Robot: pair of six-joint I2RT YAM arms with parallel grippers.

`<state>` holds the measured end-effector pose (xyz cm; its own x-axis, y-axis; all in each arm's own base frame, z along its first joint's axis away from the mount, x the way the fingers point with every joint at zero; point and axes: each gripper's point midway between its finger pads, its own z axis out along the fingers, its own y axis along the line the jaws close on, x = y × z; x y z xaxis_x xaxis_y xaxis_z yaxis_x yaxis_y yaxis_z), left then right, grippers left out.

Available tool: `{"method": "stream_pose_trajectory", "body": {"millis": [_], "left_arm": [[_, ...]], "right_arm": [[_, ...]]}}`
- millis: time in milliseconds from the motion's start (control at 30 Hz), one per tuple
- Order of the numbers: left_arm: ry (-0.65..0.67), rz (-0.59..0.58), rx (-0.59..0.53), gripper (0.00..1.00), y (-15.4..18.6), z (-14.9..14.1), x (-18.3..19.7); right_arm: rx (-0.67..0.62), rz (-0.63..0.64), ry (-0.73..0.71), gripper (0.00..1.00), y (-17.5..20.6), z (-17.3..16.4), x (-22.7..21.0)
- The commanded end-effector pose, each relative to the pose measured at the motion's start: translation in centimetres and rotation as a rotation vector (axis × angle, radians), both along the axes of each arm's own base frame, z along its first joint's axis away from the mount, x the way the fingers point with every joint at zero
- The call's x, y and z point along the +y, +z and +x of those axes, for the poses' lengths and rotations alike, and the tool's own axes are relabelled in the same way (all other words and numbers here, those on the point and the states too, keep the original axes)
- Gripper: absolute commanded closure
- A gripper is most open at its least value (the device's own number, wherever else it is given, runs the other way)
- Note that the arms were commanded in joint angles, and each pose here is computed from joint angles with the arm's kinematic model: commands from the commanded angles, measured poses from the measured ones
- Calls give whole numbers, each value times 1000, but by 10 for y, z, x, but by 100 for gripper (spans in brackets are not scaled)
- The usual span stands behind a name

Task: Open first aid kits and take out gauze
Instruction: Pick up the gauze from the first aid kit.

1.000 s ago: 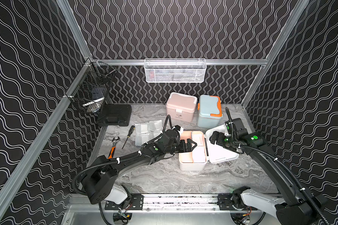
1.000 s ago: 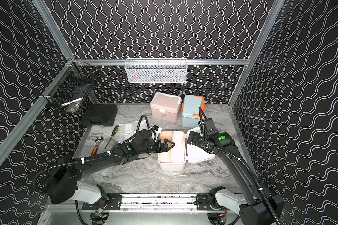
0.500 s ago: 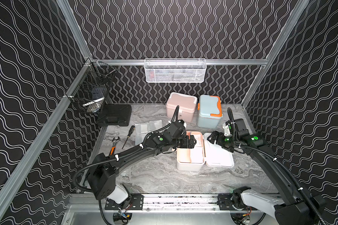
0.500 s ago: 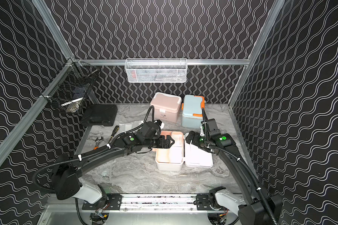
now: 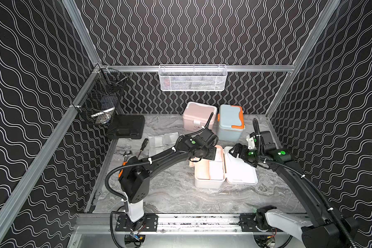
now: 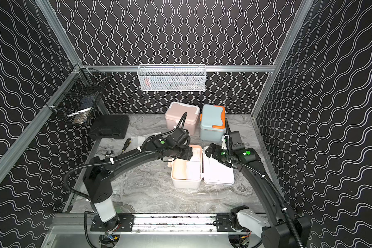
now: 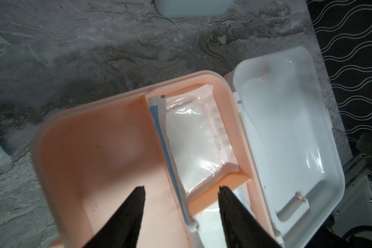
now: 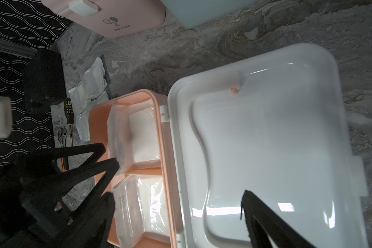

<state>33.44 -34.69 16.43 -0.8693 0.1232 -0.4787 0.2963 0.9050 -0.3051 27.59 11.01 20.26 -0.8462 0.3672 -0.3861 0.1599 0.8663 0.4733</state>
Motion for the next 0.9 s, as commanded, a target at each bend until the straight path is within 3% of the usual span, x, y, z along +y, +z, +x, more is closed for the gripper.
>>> {"method": "stream_pose_trajectory", "body": {"millis": [0, 367, 867], "left_arm": [[-18, 59, 20, 46, -10, 0, 3], [5, 64, 16, 76, -12, 8, 5], [28, -37, -28, 99, 24, 2, 10]], "right_arm": [[-17, 22, 3, 6, 4, 3, 3], [-13, 41, 22, 7, 3, 3, 7], [-13, 75, 56, 8, 5, 3, 15]]}}
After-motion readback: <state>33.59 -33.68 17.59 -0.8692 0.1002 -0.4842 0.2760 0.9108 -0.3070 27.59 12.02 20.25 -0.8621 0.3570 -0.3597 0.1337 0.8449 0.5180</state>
